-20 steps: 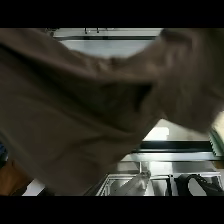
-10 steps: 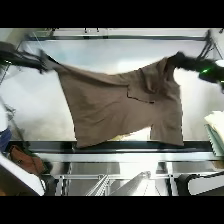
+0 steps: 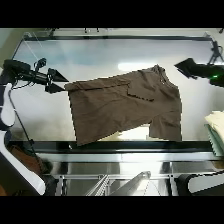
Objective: Fold the shirts.
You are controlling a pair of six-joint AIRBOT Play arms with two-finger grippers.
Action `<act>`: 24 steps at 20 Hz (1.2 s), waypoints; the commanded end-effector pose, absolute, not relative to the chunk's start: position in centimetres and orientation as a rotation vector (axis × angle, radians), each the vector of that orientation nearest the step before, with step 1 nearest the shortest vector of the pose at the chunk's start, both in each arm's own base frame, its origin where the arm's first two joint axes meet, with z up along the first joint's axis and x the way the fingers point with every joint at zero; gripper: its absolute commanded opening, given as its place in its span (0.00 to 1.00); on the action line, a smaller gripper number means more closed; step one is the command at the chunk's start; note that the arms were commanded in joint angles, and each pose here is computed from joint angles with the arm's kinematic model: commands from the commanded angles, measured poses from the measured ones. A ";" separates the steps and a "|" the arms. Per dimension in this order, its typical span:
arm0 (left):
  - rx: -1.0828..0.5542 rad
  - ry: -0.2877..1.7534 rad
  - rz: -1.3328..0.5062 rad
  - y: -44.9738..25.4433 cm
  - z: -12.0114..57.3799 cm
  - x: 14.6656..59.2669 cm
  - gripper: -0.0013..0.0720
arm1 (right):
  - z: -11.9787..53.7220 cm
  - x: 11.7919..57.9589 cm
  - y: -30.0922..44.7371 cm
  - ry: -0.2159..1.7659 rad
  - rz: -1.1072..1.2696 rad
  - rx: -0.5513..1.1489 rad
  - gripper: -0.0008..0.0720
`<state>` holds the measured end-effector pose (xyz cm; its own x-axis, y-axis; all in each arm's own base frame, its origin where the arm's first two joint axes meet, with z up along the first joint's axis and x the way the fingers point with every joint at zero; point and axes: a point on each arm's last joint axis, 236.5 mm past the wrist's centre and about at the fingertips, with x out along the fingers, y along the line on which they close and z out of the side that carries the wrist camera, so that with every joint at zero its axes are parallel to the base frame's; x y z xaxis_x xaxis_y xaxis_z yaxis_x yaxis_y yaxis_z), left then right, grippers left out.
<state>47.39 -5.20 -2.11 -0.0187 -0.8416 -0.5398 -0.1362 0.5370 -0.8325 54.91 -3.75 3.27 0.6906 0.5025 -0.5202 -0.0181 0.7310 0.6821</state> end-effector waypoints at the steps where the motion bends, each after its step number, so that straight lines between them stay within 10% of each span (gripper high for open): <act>1: -0.867 1.743 -0.509 -3.4 -3.2 39.1 1.00 | 3.1 49.7 -8.5 0.915 0.230 0.767 0.50; 10: -0.956 1.857 -0.145 -8.8 -10.4 18.4 0.97 | 3.2 46.0 -8.9 1.002 0.295 0.845 0.50; 22: -1.025 1.730 -0.429 -16.0 -11.3 25.3 0.97 | 3.6 43.1 -6.2 1.089 0.396 0.927 0.48; 23: -0.980 1.742 -0.466 -17.0 -11.2 25.6 0.83 | 3.1 42.4 -6.3 1.103 0.381 0.953 0.48; 24: -0.925 1.751 -0.525 -18.2 -10.9 25.8 0.40 | 2.4 41.5 -6.5 1.120 0.352 0.989 0.48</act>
<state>24.75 -15.29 -11.50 -0.1087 -0.7822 -0.6135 -0.4275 0.5939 -0.6815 43.31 -6.56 3.34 0.4559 0.6719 -0.5836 0.1591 0.5837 0.7963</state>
